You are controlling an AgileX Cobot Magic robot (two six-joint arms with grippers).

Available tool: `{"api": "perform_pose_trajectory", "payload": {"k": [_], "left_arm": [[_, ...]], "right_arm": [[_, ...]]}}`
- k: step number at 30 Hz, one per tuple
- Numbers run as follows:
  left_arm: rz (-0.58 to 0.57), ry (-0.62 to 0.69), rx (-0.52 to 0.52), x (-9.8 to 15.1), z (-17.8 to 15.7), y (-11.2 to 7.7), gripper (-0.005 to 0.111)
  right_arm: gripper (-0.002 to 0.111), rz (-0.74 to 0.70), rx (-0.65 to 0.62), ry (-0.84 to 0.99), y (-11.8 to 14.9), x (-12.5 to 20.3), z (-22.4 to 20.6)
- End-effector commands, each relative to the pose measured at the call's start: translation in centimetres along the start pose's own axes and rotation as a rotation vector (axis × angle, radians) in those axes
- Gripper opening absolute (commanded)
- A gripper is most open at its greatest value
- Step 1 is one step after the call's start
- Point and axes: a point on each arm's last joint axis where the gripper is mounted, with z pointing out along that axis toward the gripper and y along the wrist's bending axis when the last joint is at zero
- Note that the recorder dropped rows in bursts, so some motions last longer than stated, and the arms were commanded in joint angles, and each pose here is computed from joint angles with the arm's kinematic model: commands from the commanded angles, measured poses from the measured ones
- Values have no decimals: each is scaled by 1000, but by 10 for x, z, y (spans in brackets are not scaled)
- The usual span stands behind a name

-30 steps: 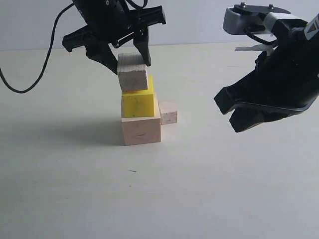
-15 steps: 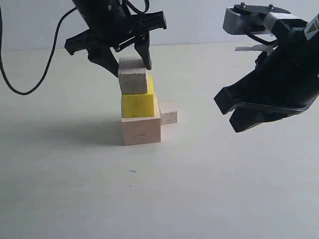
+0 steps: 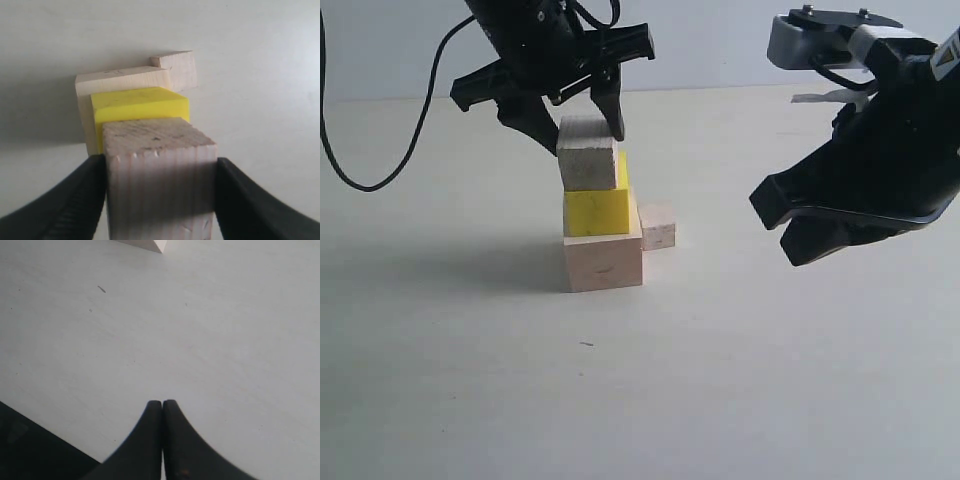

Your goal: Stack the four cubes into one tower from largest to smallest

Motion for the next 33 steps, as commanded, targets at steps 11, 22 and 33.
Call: {"api": "perform_pose_trajectory", "payload": {"k": [11,22,33], "left_arm": [[-25,16,26,2,1,-3,52],[-24,5,33,3,-5,-3,52],[-19,-12,15,3,-8,-2,52]], "right_arm": [[0,-4,-3,-1,0,1,-1],[0,-4,-3,-1,0,1,-1],[0,-4,-3,-1,0,1,-1]]}}
